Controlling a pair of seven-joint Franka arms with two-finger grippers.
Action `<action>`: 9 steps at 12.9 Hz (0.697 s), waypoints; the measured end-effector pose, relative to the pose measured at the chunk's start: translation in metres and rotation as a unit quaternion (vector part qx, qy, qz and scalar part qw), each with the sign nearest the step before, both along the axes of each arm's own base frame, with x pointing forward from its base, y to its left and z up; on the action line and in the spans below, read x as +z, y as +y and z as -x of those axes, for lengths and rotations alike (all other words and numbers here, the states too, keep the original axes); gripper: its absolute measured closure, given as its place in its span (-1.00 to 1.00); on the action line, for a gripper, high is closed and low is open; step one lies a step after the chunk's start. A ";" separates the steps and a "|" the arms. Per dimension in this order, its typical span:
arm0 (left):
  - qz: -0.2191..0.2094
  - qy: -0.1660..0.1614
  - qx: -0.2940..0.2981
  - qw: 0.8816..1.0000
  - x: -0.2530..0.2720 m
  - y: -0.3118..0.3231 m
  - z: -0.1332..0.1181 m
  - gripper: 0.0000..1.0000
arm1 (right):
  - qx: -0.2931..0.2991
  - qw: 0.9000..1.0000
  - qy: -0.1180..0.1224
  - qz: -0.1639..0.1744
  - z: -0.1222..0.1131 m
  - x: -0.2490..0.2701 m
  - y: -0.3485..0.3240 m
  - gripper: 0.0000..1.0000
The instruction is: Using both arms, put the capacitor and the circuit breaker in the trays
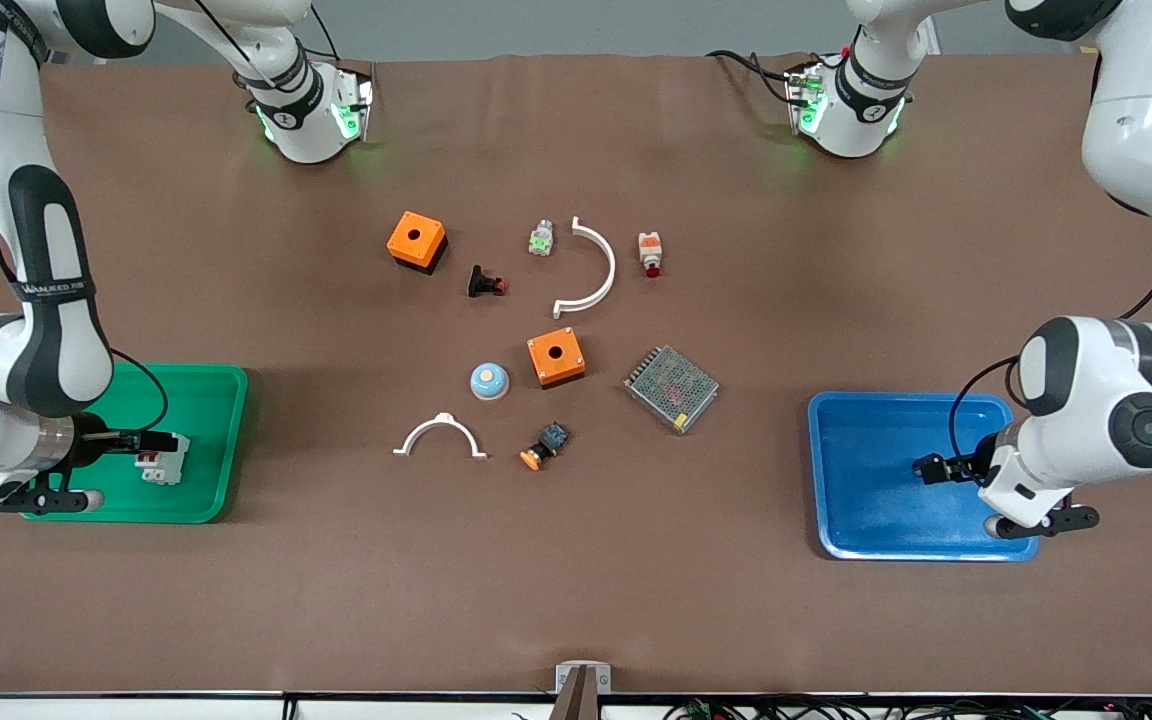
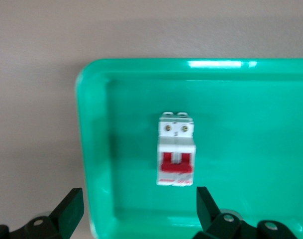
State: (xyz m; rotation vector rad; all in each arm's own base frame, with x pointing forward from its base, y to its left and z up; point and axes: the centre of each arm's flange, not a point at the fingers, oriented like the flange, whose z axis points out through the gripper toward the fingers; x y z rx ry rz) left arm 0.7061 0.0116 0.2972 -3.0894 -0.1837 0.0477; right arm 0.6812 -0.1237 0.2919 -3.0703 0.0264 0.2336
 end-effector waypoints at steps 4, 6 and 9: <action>-0.028 -0.010 -0.022 0.999 0.089 0.005 0.013 -1.00 | -0.033 0.999 0.021 0.007 0.002 0.053 0.087 -1.00; -0.040 -0.022 -0.022 0.999 0.132 0.004 0.023 -1.00 | -0.029 0.999 0.029 0.008 0.011 0.086 0.118 -1.00; -0.034 -0.022 -0.019 0.999 0.194 -0.014 0.046 -1.00 | -0.024 0.999 0.032 0.007 0.035 0.148 0.121 -1.00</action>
